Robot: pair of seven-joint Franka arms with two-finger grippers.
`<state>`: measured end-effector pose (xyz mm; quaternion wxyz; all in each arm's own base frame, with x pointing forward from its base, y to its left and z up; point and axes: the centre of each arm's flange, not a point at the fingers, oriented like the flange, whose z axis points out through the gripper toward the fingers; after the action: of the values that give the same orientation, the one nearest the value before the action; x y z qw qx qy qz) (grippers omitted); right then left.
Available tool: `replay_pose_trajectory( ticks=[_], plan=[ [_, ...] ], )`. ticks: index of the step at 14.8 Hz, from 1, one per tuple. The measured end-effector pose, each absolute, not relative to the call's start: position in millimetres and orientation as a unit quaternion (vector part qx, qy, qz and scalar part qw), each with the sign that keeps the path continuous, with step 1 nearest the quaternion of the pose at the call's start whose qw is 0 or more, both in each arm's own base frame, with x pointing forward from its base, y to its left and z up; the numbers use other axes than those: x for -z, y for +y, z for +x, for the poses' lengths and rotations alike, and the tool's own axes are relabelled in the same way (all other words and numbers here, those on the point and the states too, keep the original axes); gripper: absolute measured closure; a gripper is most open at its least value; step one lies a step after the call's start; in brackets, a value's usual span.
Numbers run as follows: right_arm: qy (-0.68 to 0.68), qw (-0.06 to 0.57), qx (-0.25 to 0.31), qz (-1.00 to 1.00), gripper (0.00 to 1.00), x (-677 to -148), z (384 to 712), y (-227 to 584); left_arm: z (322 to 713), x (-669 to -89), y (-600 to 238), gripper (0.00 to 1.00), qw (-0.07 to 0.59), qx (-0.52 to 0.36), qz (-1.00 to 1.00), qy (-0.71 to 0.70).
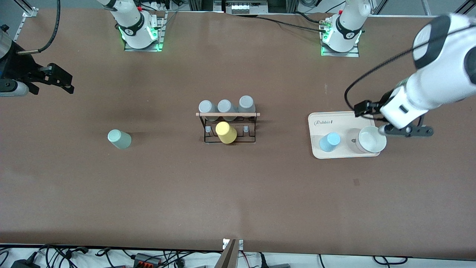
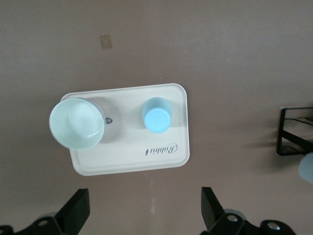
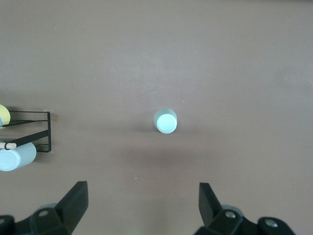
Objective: Hang scattered cups on rack with three cups
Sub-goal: 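Reach the left gripper down toward the blue cup on the tray, then grasp the blue cup with the left gripper and lift it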
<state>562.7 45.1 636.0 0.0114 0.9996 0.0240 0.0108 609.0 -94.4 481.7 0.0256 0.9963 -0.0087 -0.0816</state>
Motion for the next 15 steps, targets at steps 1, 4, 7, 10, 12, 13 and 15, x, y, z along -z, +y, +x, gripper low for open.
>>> replay_pose_trajectory(
  ticks=[1,4,7,10,12,13,15],
  plan=[
    [0.024,0.011,-0.011,1.0,0.0,-636.1,562.6,45.1,617.7,-458.7,-95.6,0.0,0.029,0.087,0.996,-0.009],
    [0.024,0.011,-0.011,1.0,0.0,-636.5,562.6,45.2,636.6,-390.0,-98.2,0.0,0.039,0.09,0.995,-0.006],
    [0.019,0.011,-0.011,1.0,0.0,-636.6,562.5,45.3,638.8,-330.5,-100.5,0.0,0.042,0.069,0.997,-0.007],
    [0.012,0.011,-0.012,1.0,0.0,-637.1,562.3,45.4,625.7,-283.1,-108.5,0.0,0.031,0.071,0.997,-0.025],
    [0.01,0.011,-0.011,1.0,0.0,-637.0,562.1,45.4,611.2,-259.3,-123.8,0.0,0.03,0.072,0.996,-0.04],
    [0.009,0.011,-0.01,1.0,0.0,-636.6,562.0,45.4,606.1,-252.1,-127.1,0.0,0.03,0.071,0.996,-0.043],
    [0.009,0.012,-0.005,1.0,0.0,-632.4,562.4,45.4,600.0,-243.0,-125.2,0.0,0.029,0.075,0.996,-0.042]
  ],
)
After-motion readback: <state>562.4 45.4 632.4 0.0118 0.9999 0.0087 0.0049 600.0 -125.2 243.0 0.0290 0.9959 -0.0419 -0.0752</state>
